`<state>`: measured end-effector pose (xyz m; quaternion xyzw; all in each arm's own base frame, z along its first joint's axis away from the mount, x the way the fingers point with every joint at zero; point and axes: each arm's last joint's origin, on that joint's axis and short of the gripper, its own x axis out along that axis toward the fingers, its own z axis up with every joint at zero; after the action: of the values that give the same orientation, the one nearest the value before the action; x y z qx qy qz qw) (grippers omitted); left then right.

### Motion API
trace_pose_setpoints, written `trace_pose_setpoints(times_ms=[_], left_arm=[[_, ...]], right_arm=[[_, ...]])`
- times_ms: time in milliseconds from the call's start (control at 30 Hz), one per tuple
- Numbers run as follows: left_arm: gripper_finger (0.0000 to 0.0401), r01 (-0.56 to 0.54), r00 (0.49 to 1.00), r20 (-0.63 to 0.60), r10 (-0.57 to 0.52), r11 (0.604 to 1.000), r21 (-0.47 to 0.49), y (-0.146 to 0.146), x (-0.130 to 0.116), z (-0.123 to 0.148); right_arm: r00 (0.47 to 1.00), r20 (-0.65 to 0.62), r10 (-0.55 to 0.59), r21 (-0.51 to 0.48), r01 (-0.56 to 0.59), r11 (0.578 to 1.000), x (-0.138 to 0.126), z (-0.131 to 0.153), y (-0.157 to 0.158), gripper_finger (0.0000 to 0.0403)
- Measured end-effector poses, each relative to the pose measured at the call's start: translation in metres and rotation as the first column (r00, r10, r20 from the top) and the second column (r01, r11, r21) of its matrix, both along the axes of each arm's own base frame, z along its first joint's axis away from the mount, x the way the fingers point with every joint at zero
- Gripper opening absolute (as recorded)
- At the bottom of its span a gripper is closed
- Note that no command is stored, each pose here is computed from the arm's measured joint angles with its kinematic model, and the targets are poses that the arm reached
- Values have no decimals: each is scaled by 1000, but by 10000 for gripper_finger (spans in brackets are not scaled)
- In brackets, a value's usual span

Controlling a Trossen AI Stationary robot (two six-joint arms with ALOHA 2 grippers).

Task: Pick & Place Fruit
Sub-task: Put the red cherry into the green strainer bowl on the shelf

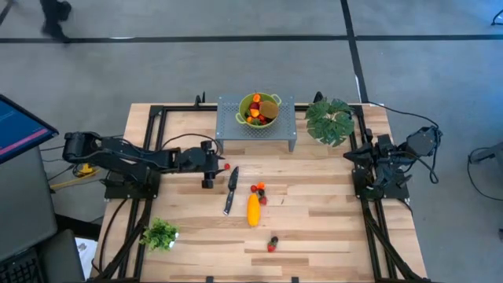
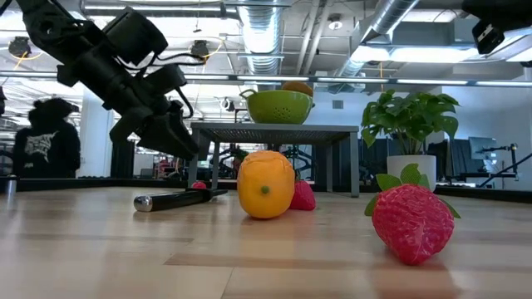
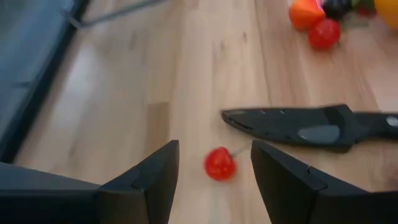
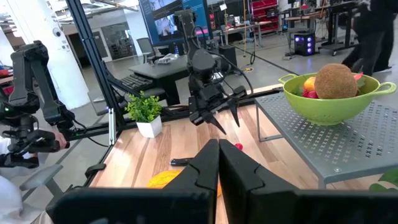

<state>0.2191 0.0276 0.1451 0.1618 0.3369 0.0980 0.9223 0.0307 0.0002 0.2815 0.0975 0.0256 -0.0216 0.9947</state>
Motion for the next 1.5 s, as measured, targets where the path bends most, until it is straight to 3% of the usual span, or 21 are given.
trace_pose_setpoints(times_ms=[167, 367, 667, 967, 1500], left_arm=[[203, 23, 998, -59, -25, 999, -25, -7, 17, -10], [216, 17, 987, -163, -15, 1000, 11, -8, 35, -12], [219, -21, 979, -204, 22, 1000, 7, -1, 29, -4], [214, -50, 967, -251, 36, 997, -50, 14, 30, -20], [202, -27, 974, -228, -4, 991, -132, 21, 37, -33]], right_arm=[[1000, 0, 0, 0, 0, 1000, 0, 0, 0, 6], [1000, 0, 0, 0, 0, 1000, 0, 0, 0, 6], [1000, 0, 0, 0, 0, 1000, 0, 0, 0, 6], [1000, 0, 0, 0, 0, 1000, 0, 0, 0, 6], [1000, 0, 0, 0, 0, 1000, 0, 0, 0, 6]])
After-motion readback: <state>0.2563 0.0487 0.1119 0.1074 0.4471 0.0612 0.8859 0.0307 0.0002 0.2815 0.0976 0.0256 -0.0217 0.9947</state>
